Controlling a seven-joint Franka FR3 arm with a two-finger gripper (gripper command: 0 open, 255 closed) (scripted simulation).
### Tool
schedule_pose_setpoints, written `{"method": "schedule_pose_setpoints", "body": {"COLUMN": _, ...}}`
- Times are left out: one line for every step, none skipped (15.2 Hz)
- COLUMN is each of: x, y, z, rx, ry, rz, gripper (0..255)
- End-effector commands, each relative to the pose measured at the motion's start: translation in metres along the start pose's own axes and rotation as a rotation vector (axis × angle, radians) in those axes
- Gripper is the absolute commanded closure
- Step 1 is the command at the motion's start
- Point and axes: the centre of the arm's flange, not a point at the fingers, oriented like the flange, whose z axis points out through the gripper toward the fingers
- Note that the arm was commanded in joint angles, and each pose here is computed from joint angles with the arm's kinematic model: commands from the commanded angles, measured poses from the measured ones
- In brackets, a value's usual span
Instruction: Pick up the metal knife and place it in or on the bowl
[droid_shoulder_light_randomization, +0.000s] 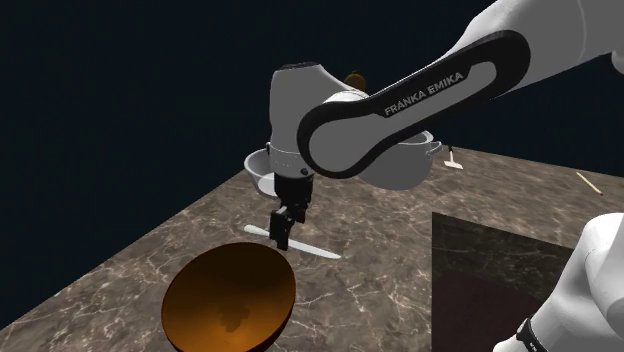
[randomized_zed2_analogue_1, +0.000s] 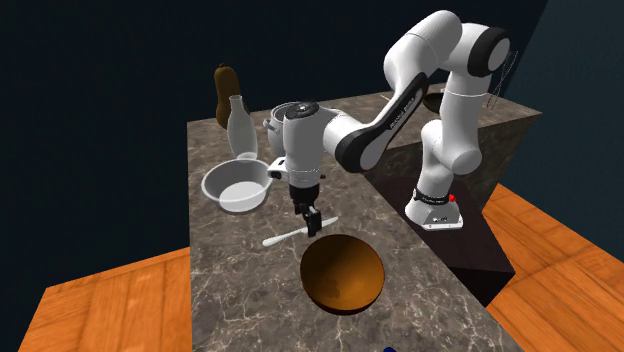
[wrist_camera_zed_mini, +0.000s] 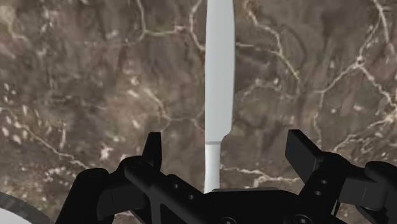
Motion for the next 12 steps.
{"method": "schedule_pose_setpoints", "body": {"x": -0.0010, "y": -0.0003, "z": 0.0102, "rx": 0.000, "ry": 0.000, "rz": 0.001, "gripper": 0}}
{"method": "schedule_pose_setpoints", "body": {"x": -0.0010, "y": -0.0003, "z": 0.0154, "rx": 0.000, "ry": 0.000, "rz": 0.001, "gripper": 0}}
{"method": "schedule_pose_setpoints", "body": {"x": -0.0010, "y": -0.0003, "z": 0.0185, "rx": 0.000, "ry": 0.000, "rz": 0.001, "gripper": 0}}
{"method": "schedule_pose_setpoints", "body": {"x": -0.0010, "y": -0.0003, "z": 0.0185, "rx": 0.000, "ry": 0.000, "rz": 0.001, "gripper": 0}}
{"method": "schedule_pose_setpoints", "body": {"x": -0.0010, "y": -0.0003, "z": 0.0185, "rx": 0.000, "ry": 0.000, "rz": 0.001, "gripper": 0}}
{"method": "schedule_pose_setpoints", "body": {"x": -0.0010, "y": -0.0003, "z": 0.0185, "rx": 0.000, "ry": 0.000, "rz": 0.001, "gripper": 0}}
{"method": "schedule_pose_setpoints", "body": {"x": -0.0010, "y": -0.0003, "z": 0.0185, "rx": 0.000, "ry": 0.000, "rz": 0.001, "gripper": 0}}
{"method": "schedule_pose_setpoints", "body": {"x": -0.0010, "y": -0.0003, "z": 0.0185, "rx": 0.000, "ry": 0.000, "rz": 0.001, "gripper": 0}}
{"method": "schedule_pose_setpoints", "body": {"x": -0.0010, "y": -0.0003, "z": 0.0185, "rx": 0.000, "ry": 0.000, "rz": 0.001, "gripper": 0}}
{"method": "schedule_pose_setpoints", "body": {"x": -0.0010, "y": -0.0003, "z": 0.0184, "rx": 0.000, "ry": 0.000, "rz": 0.001, "gripper": 0}}
{"method": "schedule_pose_setpoints", "body": {"x": -0.0010, "y": -0.0003, "z": 0.0184, "rx": 0.000, "ry": 0.000, "rz": 0.001, "gripper": 255}}
{"method": "schedule_pose_setpoints", "body": {"x": -0.0010, "y": -0.0003, "z": 0.0184, "rx": 0.000, "ry": 0.000, "rz": 0.001, "gripper": 255}}
